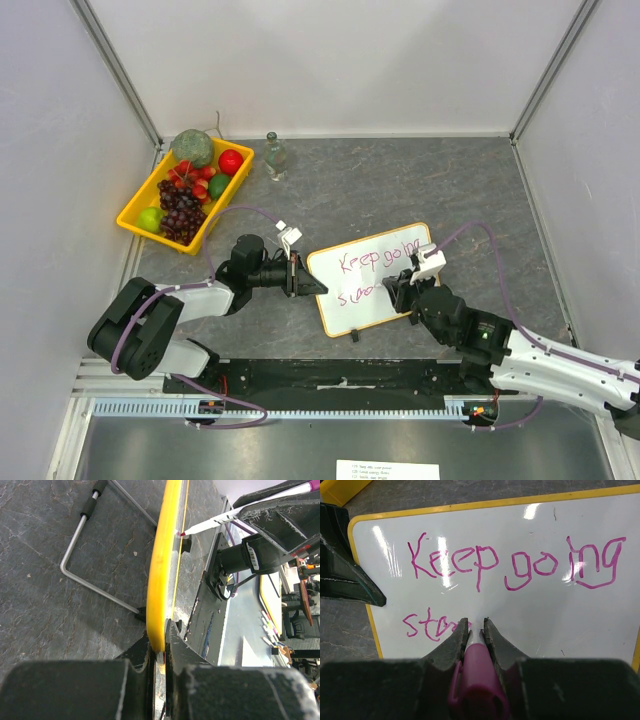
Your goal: Write a sentence on the whiteboard
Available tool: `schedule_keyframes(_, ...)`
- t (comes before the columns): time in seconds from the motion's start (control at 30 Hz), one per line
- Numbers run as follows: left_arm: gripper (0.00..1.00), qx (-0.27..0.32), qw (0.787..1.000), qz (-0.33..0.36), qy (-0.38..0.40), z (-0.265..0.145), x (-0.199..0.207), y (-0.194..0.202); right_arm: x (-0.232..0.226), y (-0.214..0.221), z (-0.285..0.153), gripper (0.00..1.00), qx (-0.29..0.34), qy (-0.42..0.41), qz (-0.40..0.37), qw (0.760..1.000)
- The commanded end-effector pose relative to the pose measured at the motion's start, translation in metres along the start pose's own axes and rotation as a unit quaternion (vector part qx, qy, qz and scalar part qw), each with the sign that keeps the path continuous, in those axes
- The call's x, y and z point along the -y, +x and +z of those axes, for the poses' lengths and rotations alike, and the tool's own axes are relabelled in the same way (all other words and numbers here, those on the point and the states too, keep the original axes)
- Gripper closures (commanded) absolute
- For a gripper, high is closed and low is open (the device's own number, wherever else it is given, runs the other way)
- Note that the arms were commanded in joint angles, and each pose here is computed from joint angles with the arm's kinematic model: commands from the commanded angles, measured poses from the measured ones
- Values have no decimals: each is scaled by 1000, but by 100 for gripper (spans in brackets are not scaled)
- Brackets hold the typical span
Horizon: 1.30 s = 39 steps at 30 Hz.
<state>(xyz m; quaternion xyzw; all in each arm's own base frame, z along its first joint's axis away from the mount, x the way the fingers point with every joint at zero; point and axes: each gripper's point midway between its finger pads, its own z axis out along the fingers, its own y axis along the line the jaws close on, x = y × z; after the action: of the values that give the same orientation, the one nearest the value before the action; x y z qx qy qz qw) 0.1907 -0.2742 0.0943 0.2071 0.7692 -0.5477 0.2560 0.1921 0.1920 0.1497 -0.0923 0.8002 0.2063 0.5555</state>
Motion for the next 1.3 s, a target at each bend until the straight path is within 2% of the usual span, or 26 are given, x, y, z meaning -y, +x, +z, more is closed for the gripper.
schedule_keyframes(0.0, 98, -11, 997, 25, -72, -2, -35, 14, 10, 10, 0, 100, -3, 16, 8, 1000)
schedule_keyframes(0.67, 98, -10, 997, 26, -72, -2, -35, 13, 13, 33, -6, 100, -39, 4, 4, 999)
schedule_keyframes(1.27, 98, -10, 997, 26, -71, -2, -34, 13, 2, -20, 1, 100, 30, 16, 5, 999)
